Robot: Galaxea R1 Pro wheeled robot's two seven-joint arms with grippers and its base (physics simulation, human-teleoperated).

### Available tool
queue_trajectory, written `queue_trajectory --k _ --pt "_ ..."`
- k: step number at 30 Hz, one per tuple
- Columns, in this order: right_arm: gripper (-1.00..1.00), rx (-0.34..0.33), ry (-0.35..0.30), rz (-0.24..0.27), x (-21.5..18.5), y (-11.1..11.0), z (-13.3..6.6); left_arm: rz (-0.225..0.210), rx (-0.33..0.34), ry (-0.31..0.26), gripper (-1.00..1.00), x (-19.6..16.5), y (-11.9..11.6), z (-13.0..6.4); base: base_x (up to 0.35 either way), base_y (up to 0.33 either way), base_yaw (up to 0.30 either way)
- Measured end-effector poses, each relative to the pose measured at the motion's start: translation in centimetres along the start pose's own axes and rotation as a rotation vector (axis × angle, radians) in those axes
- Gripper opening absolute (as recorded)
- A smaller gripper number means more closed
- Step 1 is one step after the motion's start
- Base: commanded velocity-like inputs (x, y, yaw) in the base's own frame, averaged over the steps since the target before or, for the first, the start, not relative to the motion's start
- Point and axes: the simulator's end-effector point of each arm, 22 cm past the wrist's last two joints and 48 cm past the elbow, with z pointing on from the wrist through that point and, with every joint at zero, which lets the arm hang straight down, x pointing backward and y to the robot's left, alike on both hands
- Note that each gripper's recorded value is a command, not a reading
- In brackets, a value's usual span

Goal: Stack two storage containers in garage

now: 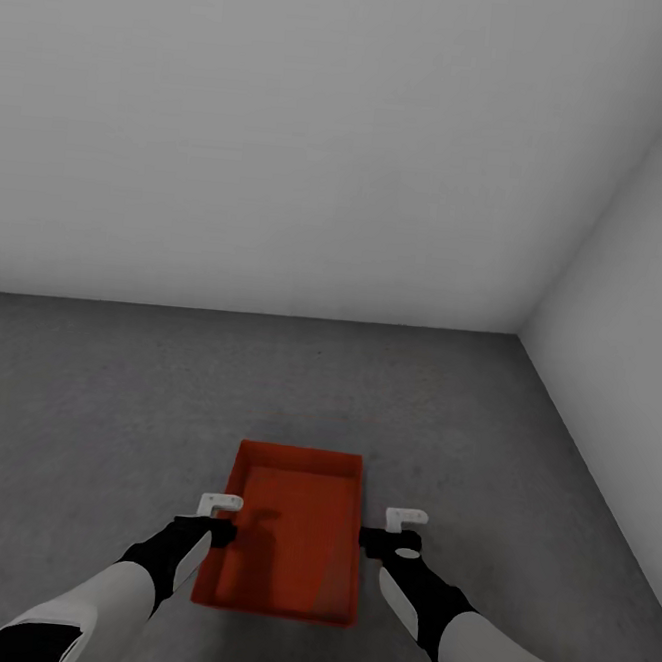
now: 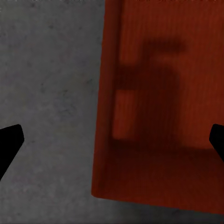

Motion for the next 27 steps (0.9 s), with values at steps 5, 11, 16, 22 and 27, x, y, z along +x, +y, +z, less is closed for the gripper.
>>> queue_trajectory --k 5,11,16,22,27 --pt "1.00 0.000 -0.001 -0.001 -0.03 0.01 0.00 0.000 0.000 -0.001 1.00 -0.02 0.00 0.00 0.000 0.000 0.000" --pt "1.00 0.002 -0.001 0.000 -0.03 -0.04 0.00 0.000 0.000 0.000 1.00 -0.01 0.00 0.00 0.000 0.000 0.000" --pt "1.00 0.002 -0.001 0.001 -0.03 -0.04 0.00 0.001 -0.001 -0.001 1.00 -0.03 0.02 0.00 0.000 0.000 0.000" --pt "1.00 0.002 -0.001 0.002 -0.03 -0.04 0.00 0.002 -0.002 -0.001 1.00 -0.04 0.03 -0.01 0.000 0.000 0.000" --pt "1.00 0.002 -0.001 0.002 -0.03 -0.04 0.00 0.002 -0.003 0.000 1.00 0.00 0.04 0.00 0.000 0.000 0.000"
